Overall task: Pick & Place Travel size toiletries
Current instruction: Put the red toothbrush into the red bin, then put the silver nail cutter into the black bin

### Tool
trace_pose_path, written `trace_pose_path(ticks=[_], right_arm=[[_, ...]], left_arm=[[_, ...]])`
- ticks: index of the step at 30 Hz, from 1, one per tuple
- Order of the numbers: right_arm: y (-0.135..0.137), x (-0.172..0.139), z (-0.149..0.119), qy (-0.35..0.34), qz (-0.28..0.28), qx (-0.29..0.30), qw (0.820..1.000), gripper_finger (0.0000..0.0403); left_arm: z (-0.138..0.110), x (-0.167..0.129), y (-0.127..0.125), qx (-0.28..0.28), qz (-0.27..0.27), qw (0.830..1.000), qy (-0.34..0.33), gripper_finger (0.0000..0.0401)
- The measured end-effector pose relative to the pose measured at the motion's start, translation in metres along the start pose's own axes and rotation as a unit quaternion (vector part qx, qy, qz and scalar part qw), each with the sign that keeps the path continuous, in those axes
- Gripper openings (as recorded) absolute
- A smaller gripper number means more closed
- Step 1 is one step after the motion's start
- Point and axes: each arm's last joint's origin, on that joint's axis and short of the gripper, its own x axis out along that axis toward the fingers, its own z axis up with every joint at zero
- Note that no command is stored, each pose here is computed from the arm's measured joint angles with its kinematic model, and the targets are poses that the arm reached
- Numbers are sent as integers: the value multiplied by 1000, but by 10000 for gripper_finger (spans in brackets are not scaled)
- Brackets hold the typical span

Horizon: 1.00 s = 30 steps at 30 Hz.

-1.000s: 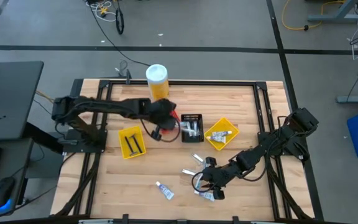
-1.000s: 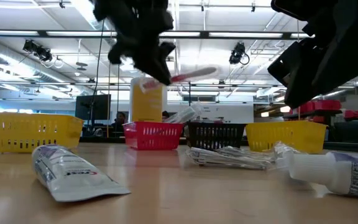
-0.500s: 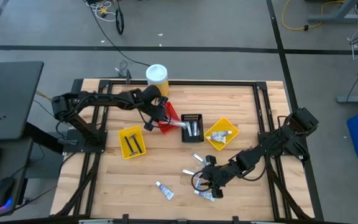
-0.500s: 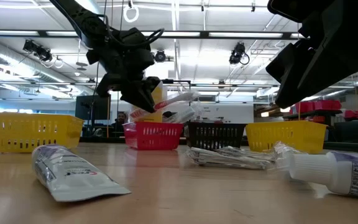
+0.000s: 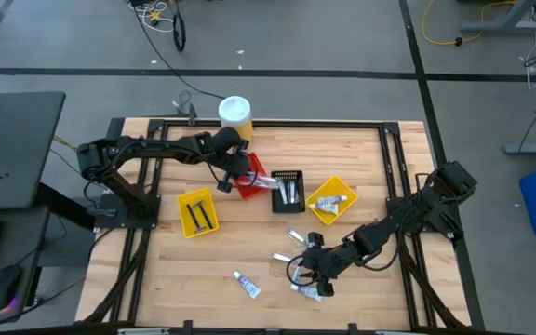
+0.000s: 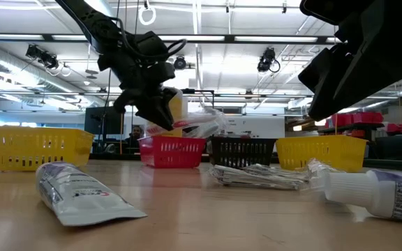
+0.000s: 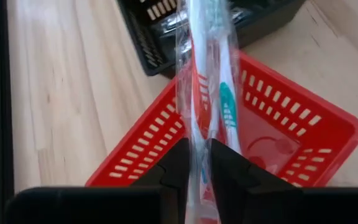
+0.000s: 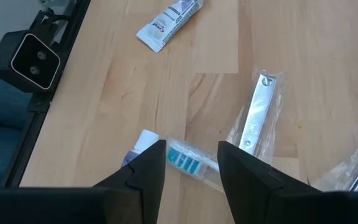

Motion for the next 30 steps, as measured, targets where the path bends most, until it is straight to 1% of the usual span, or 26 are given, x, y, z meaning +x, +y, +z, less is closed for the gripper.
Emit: trace_pose_path(ticks=[3, 6, 11, 15, 19, 24, 26, 27, 29, 30], right_arm=[[0, 0, 0, 0, 0, 0, 1000, 153], [0, 0, 0, 0, 0, 0, 1000, 154], [0, 0, 0, 0, 0, 0, 1000, 153], [0, 0, 0, 0, 0, 0, 1000, 153], [0, 0, 0, 0, 0, 0, 1000, 152], [-2, 0, 1, -12, -24, 1, 1000, 152], [-4, 0, 2, -19, -42, 1, 999, 152], [-5, 0, 2, -23, -53, 3, 998, 152], [-8, 0, 3, -28, -66, 12, 997, 156], [-9, 1, 4, -31, -72, 16, 997, 159]], left_arm=[[1, 0, -1, 20, -1, 1000, 0, 72], [0, 0, -1, 20, -5, 1000, 4, 84], [-3, 0, -3, 24, -9, 999, 27, 117], [-3, 0, -2, 34, 5, 999, 30, 143], [7, 0, -3, 46, 21, 999, 10, 157], [30, -8, -11, 39, 28, 999, -20, 151], [39, -13, -17, 31, 28, 999, -35, 145], [44, -17, -19, 16, 28, 999, -44, 141], [53, -27, -25, -27, 27, 997, -65, 134], [58, -31, -27, -58, 26, 995, -77, 130]])
